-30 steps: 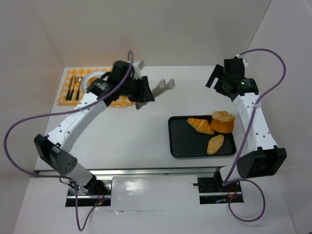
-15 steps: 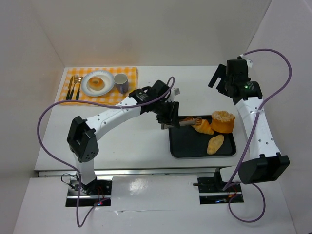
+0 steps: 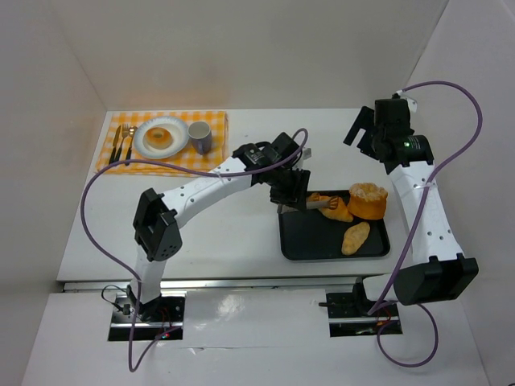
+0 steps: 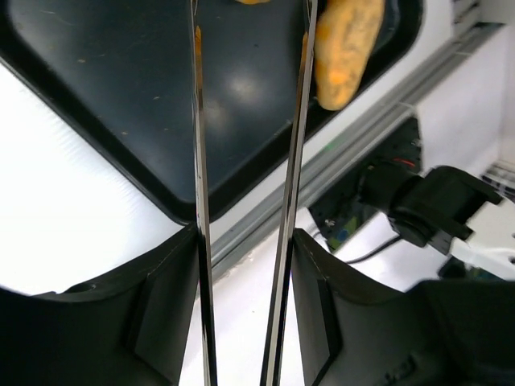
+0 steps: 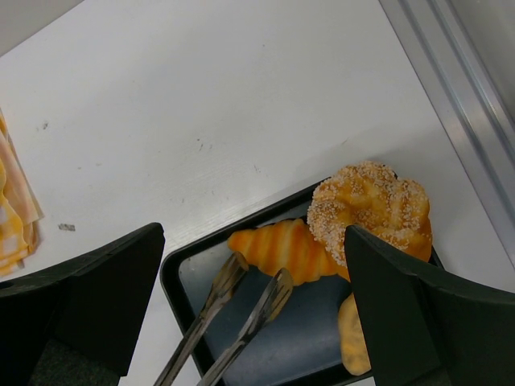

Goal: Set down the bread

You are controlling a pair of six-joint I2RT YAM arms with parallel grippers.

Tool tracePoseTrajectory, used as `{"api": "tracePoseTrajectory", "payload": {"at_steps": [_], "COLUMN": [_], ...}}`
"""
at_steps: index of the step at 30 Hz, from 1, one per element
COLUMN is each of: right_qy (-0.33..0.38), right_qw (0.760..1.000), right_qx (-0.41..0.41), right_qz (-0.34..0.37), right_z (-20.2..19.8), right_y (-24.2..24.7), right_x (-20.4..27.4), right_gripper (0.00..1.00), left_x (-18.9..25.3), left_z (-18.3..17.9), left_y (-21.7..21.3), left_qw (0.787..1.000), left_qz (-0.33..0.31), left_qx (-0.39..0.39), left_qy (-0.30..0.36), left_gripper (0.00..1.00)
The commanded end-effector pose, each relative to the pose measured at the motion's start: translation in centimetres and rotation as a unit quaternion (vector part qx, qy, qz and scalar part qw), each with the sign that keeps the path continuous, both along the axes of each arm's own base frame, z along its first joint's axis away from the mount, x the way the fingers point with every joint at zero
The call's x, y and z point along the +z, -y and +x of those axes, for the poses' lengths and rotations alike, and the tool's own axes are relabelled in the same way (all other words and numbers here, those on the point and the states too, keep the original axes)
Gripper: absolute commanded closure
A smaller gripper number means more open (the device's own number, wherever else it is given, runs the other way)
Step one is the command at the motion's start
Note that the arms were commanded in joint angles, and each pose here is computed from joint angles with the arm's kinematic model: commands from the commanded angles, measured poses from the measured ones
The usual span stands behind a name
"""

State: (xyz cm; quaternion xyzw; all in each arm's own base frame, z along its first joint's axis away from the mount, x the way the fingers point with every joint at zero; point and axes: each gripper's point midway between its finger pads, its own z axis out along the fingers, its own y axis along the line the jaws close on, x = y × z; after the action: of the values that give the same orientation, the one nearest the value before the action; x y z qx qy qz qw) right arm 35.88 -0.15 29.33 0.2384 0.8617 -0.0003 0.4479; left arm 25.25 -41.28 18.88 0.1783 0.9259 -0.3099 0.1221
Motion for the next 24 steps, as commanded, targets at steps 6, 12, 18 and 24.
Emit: {"api": "tracePoseTrajectory", "payload": {"at_steps": [6, 12, 18, 24], "right_qy": [0.012, 0.012, 0.012, 0.012], "right_qw": [1.000, 1.000, 1.000, 1.000], "right_qx": [0.000, 0.000, 0.000, 0.004], "right_qz": [-0.002, -0.002, -0.002, 0.001], "right_z": [-0.6, -0.6, -0.3, 0.0], "right_y": [0.2, 0.2, 0.2, 0.0], "right_x": [0.8, 0.8, 0.8, 0.7], "right_gripper": [0.00, 0.00, 0.00, 0.00], "left_x": [-1.1, -2.5, -2.2, 0.0], "left_z": [0.0, 0.3, 0.3, -0.2], "left_y": [1.2, 2.2, 2.3, 1.7], "left_qw": [0.998, 0.996, 0.995, 0.995], "left_qz": [0.050, 0.071, 0.077, 0.069], "left_qx": [-0.008, -0.020, -0.024, -0.034], "left_qy": [0.032, 0.042, 0.052, 0.061], "left_gripper": [0.41, 0.50, 0.79, 1.00]}}
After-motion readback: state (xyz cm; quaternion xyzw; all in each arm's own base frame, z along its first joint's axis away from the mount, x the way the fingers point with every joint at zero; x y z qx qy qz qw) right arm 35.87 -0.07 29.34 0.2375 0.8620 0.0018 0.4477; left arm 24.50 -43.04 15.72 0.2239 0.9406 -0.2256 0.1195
